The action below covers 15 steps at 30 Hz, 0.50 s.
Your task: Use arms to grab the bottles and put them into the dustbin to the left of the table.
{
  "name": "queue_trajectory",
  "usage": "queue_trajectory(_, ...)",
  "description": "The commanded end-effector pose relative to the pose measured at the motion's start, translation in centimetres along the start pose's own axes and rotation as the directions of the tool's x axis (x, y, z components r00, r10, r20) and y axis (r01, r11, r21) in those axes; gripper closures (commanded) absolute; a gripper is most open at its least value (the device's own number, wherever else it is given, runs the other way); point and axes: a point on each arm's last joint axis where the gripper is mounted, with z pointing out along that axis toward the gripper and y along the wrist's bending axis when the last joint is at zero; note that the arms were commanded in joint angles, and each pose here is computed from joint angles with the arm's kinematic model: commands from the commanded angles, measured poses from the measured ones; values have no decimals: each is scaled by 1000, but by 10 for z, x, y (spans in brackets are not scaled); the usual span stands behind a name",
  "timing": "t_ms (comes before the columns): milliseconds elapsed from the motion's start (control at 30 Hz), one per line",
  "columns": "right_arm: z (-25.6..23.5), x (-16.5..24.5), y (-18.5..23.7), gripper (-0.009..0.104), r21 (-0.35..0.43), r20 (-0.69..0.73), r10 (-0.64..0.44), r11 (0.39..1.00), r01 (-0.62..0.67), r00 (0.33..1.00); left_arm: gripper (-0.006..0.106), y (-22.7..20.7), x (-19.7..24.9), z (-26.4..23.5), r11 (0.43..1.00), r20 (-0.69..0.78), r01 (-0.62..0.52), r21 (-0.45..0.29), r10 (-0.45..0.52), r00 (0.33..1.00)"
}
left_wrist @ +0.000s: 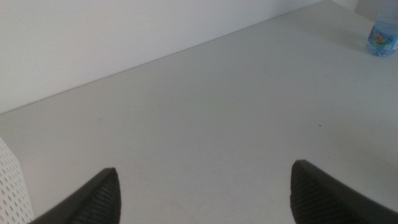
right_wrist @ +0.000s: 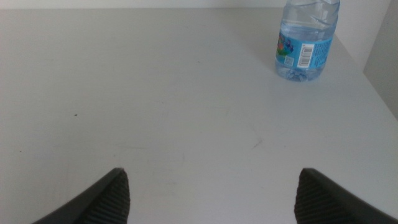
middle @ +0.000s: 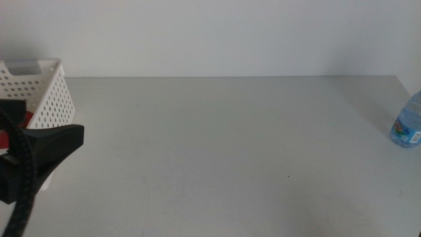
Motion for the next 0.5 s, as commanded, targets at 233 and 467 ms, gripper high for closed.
queue_trajectory(233, 2, -74, 1, 26, 12, 29, -30, 1000, 29, 999, 7, 1, -14, -5, 1000, 98, 22, -8, -21, 995)
queue_trajectory(467, 36, -92, 3, 26, 9, 131, -109, 994, 109, 985, 7, 1, -14, -5, 1000, 98, 22, -8, -21, 995)
